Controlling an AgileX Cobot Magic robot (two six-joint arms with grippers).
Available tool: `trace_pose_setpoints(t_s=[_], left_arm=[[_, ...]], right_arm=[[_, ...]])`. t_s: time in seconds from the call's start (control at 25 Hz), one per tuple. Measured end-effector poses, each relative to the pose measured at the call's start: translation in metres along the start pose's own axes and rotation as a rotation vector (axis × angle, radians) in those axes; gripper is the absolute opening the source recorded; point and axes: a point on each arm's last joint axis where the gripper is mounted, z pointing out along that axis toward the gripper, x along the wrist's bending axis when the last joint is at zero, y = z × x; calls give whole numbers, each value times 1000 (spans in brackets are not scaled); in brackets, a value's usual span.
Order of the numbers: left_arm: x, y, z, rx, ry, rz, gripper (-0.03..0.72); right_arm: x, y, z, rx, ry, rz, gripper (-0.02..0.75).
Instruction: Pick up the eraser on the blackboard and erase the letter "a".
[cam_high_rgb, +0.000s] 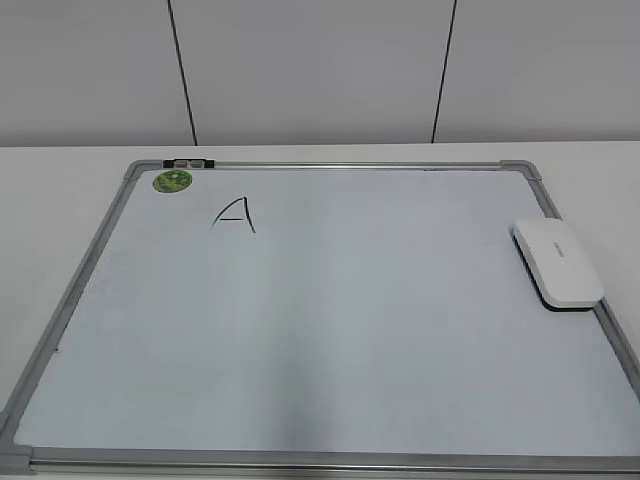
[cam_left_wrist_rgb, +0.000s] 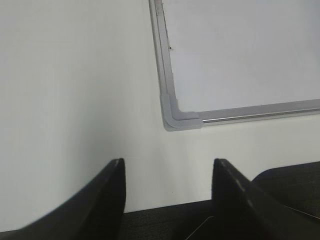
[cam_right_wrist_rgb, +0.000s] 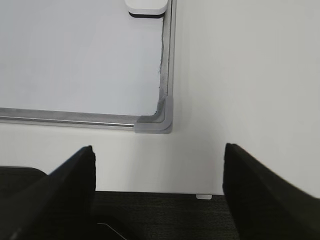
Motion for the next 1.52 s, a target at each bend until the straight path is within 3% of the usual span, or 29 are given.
trace_pose_setpoints(t_s=[0.24, 0.56, 0.84, 1.52], left_arm=[[0, -3, -3, -27, 4, -2, 410], [-2, -20, -26, -209, 9, 6, 410], [-3, -35, -39, -338, 43, -12, 410], [-4, -36, -40, -346, 72, -36, 410]], right_arm=[[0, -4, -6, -49, -2, 1, 587], [0, -22, -25, -233, -21, 16, 587], [1, -25, -27, -250, -56, 43, 587], [1, -25, -27, -250, -56, 47, 587]])
